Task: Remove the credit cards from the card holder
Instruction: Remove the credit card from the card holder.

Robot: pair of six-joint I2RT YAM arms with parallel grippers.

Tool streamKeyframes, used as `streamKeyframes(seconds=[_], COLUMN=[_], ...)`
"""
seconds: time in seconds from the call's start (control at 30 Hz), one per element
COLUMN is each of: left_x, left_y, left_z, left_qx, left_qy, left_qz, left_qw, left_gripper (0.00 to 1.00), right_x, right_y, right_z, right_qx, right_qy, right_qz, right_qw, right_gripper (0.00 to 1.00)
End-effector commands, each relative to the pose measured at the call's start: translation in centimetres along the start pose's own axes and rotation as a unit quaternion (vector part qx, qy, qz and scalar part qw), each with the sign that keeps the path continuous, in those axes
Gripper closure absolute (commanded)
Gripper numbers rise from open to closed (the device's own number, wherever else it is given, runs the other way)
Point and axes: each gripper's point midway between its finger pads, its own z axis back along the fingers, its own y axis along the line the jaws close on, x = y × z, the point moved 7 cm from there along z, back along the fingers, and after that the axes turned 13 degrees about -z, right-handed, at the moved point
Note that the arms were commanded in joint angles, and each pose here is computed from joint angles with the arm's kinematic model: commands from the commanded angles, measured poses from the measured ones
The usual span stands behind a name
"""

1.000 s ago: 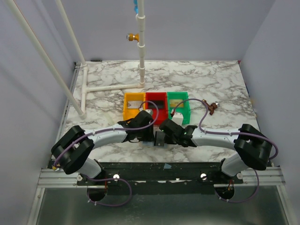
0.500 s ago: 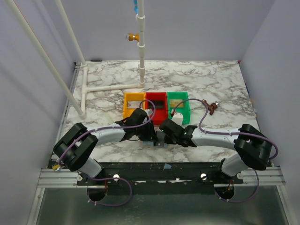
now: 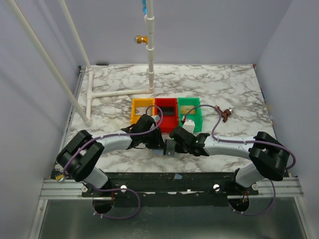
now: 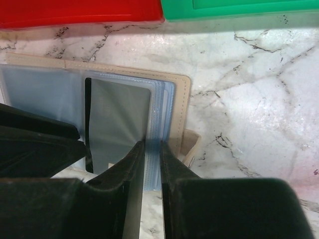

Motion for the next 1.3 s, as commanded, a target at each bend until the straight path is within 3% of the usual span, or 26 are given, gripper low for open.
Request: streamKeyframes(seconds=[0.0,0.4,0.77,1.27], left_x=[0.0,-0.8,-1.1,-1.1], left_y=[0.1,-0.2,-0.6,0.7], left_z=[-0.3,-0.8,-0.7,0.2], left_qx=[-0.009,-0.045,-0.087,-0.058], left_qy=[0.001,0.014,0.008,0.001], left_qz=[-0.002,0.013,0.037,0.047], left_qw=[1.0,0.999,0.995,0.997], left_gripper=[0.73,0.82,1.0,1.0], right_x=[-1.3,-1.3,-1.7,-1.8], right_y=[-2.5,-1.2,-2.0,-3.4], right_z=[-0.9,-1.4,-1.7,-1.3], right_qx=[-0.052,-0.04,-0.053,-0.065], right_qy=[0.017,0.03,0.033,0.022], right_qz=[0.029,0.039,0.039,0.029], right_qw=[0.998,0.998,0.997,0.997], right_gripper=[0.82,0.85,0.85,0.76])
